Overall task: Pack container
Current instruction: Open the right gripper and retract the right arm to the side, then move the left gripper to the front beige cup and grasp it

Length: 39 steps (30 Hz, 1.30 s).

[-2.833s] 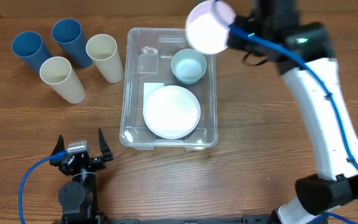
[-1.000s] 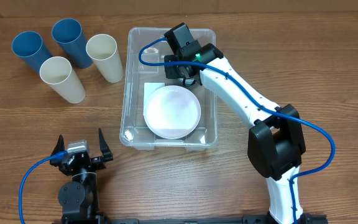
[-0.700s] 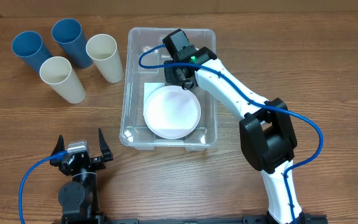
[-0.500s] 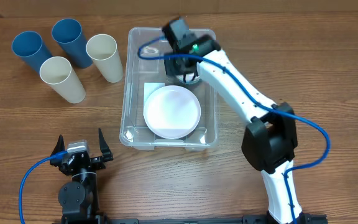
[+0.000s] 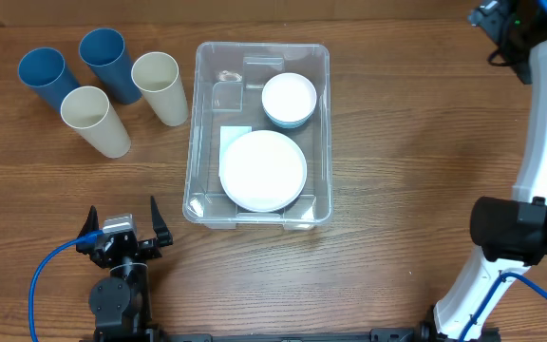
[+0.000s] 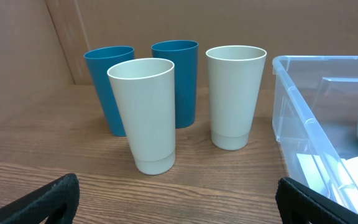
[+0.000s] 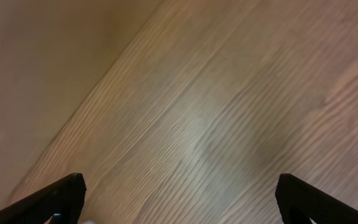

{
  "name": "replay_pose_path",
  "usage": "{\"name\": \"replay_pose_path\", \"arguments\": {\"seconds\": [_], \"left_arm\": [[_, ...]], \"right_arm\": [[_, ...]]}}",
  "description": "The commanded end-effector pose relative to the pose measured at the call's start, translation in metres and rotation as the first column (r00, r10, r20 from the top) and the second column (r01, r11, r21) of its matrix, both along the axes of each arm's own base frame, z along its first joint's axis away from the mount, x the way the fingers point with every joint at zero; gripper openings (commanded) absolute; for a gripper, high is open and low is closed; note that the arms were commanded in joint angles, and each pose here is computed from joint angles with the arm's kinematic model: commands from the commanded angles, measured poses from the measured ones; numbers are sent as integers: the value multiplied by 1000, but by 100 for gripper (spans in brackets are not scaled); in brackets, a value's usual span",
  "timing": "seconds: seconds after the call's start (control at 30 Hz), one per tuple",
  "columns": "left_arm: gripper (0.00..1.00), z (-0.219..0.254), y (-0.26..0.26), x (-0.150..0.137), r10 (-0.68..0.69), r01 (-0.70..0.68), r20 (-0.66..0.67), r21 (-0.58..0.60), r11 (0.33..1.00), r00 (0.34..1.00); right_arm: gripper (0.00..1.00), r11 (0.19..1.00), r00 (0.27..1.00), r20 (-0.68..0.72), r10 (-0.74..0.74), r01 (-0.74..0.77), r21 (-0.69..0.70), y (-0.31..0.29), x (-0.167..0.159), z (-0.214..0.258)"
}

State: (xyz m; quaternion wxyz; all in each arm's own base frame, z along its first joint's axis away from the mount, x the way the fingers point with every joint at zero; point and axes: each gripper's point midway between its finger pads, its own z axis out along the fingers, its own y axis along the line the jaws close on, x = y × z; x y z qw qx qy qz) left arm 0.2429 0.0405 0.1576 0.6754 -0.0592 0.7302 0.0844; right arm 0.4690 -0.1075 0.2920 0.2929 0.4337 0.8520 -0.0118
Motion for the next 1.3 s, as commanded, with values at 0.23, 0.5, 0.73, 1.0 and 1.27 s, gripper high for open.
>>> {"name": "replay_pose_path", "arguments": {"seconds": [0.23,0.5,0.73,1.0,1.27], "left_arm": [[100,33,-56,0,-323,322,95,20,946,942],[100,175,-65,-38,-354,353,-16,-42,935,935],[100,193,-77,14,-457,332,-480,-325,886,749],[100,132,-61,85,-410,196,-643,-380,904,647],[100,84,22,131,55,-217,-760,-115,969,647]], "right_arm": [[100,988,987,30,-156,156,12,-61,-20,9],[100,988,987,30,-156,156,12,-61,-20,9],[100,988,987,30,-156,156,12,-61,-20,9],[100,988,987,30,-156,156,12,-61,-20,9],[100,988,987,30,-156,156,12,-61,-20,9]]}}
